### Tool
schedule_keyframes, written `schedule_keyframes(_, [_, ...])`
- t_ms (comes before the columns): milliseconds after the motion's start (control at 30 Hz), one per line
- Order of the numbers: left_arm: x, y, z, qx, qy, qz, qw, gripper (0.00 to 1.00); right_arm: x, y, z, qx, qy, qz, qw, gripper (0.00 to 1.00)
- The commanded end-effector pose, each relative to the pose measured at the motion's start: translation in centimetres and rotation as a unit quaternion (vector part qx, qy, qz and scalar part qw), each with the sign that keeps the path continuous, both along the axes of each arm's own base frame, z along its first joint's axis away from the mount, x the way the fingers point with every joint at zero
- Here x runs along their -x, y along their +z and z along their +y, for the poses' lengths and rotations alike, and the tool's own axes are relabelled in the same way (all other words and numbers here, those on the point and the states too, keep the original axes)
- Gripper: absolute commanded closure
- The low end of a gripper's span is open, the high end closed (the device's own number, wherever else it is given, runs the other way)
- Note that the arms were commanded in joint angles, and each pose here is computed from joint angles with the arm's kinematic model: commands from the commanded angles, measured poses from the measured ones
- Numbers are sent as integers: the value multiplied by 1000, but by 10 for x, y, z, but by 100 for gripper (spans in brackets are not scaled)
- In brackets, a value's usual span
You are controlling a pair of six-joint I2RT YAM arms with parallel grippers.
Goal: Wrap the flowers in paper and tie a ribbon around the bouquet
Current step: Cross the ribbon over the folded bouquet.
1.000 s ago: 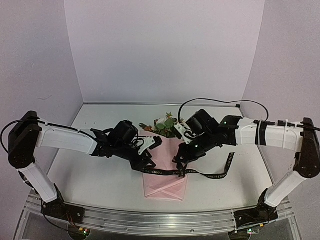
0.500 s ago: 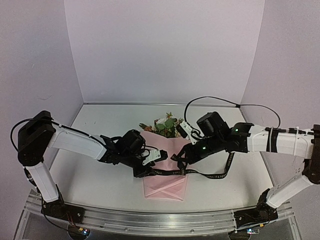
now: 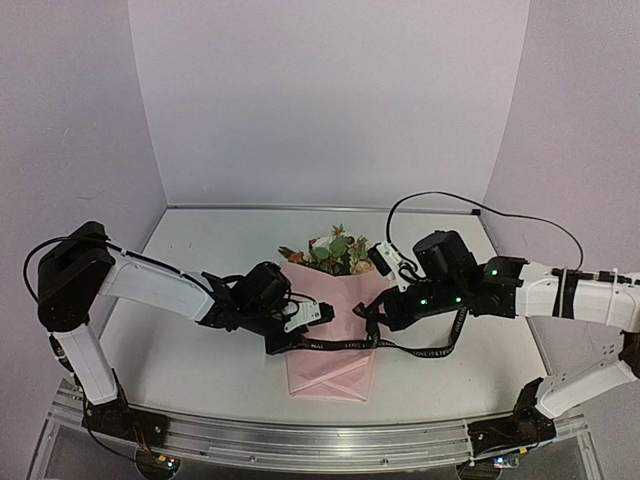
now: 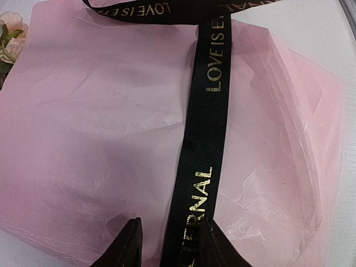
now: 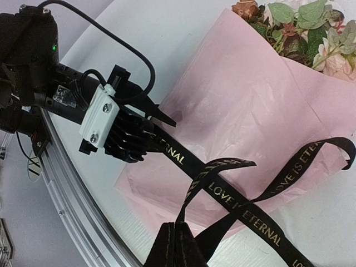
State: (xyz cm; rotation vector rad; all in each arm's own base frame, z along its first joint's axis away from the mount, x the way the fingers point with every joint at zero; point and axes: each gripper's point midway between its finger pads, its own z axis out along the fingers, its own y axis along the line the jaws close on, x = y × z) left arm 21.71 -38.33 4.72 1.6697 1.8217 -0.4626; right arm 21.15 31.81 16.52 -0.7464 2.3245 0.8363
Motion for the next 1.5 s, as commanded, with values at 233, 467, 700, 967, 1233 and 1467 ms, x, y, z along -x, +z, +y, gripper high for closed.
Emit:
schedule_keyframes(233, [-18,19,-11,59,29,-37,997,100,-1,12,7,-44,34,-60,997,100])
schedule_keyframes(467, [-33,40,-15,109,44,-8,993,100,17,-1,26,-62,127,-63,988,100])
schedule_keyframes(700, [-47,61,-12,153,54,25,987,100,13,-17,52,-67,164,-36,984,100])
schedule_keyframes(967, [-49,79,-13,171,48,32,984,100,-15,-47,76,-44,132,-11,990,100])
schedule_keyframes(1233, [-52,93,-13,181,45,33,982,100,-27,-15,83,-91,102,-75,988,100])
schedule_keyframes(1467, [-52,91,-11,180,47,35,982,100,-28,-13,83,-101,89,-77,988,100])
